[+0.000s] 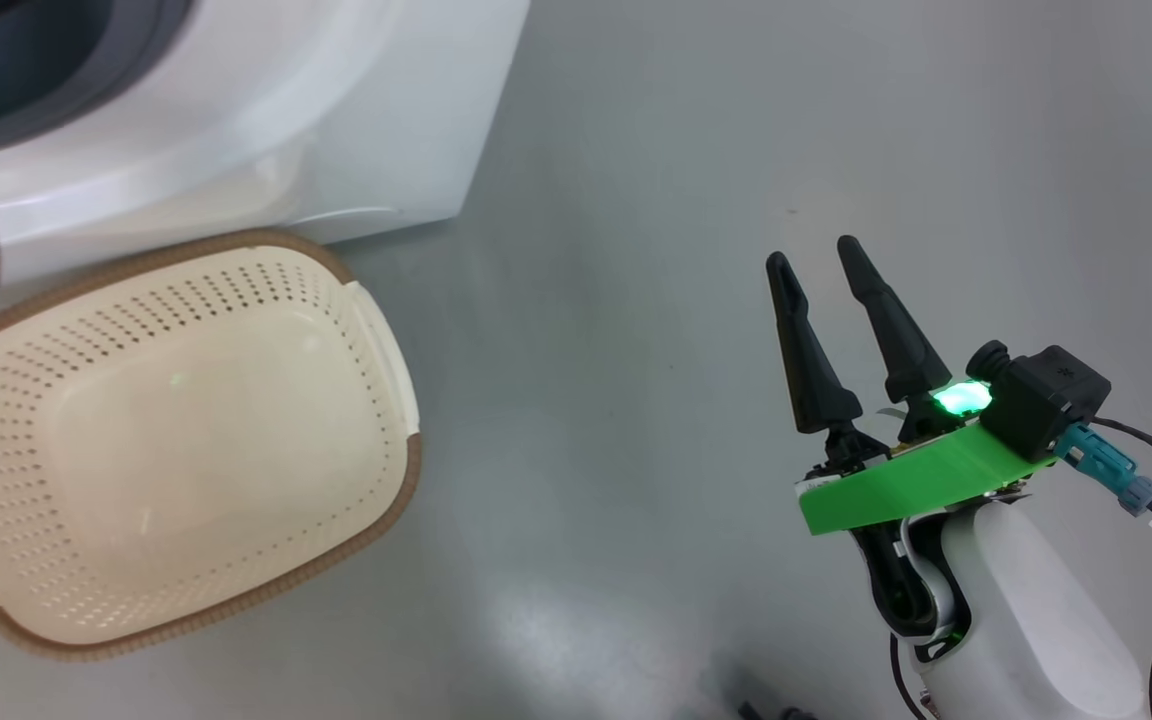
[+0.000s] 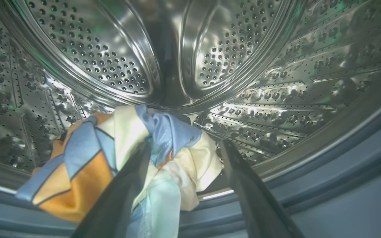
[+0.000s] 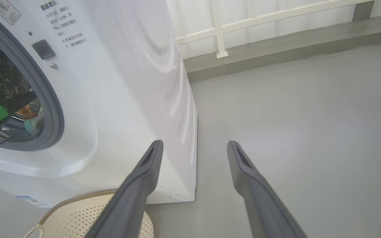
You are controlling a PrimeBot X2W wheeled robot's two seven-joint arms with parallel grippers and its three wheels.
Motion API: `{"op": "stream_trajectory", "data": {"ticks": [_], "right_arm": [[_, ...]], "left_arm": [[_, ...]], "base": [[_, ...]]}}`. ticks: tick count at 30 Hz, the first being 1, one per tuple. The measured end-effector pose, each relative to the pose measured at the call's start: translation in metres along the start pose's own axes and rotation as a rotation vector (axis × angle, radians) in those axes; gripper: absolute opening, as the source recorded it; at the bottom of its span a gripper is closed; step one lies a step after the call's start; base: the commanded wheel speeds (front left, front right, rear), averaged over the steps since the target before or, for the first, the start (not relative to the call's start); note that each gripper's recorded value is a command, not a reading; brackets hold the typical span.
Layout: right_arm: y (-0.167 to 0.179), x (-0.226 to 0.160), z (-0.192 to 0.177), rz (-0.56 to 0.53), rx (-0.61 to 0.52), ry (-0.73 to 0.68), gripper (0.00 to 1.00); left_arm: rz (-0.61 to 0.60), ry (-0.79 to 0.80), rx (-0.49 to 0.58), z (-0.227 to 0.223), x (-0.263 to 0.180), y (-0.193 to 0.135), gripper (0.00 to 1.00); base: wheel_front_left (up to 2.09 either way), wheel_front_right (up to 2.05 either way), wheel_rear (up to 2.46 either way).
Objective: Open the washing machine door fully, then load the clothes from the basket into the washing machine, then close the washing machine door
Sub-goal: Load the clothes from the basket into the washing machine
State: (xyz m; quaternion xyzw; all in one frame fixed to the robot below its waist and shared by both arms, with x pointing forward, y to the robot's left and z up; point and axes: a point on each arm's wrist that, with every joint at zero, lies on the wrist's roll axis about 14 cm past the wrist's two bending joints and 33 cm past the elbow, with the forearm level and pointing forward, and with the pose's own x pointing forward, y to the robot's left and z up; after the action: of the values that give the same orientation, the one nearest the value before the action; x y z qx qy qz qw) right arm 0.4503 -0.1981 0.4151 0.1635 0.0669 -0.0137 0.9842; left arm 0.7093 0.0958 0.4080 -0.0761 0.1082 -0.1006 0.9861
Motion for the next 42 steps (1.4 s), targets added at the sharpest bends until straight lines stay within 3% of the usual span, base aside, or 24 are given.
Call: {"op": "stream_trajectory", "data": {"ticks": [10, 29, 42], "right_arm": [[0.008, 0.0, 0.013, 0.035, -0.016, -0.03, 1.0], [0.017, -0.023, 0.05, 0.091, -0.056, -0.1, 1.0], [0.023, -0.049, 0.053, 0.121, -0.068, -0.098, 1.0]], "left_arm": [[-0.021, -0.142, -0.001, 0.03, -0.033, 0.002, 1.0], [0.039, -0.189, -0.01, 0.029, -0.136, 0.009, 1.0], [0.108, -0.202, 0.003, 0.025, -0.209, 0.023, 1.0]], "base": [[0.0, 0.0, 0.0], [0.0, 0.0, 0.0], [0.0, 0.0, 0.0]]}}
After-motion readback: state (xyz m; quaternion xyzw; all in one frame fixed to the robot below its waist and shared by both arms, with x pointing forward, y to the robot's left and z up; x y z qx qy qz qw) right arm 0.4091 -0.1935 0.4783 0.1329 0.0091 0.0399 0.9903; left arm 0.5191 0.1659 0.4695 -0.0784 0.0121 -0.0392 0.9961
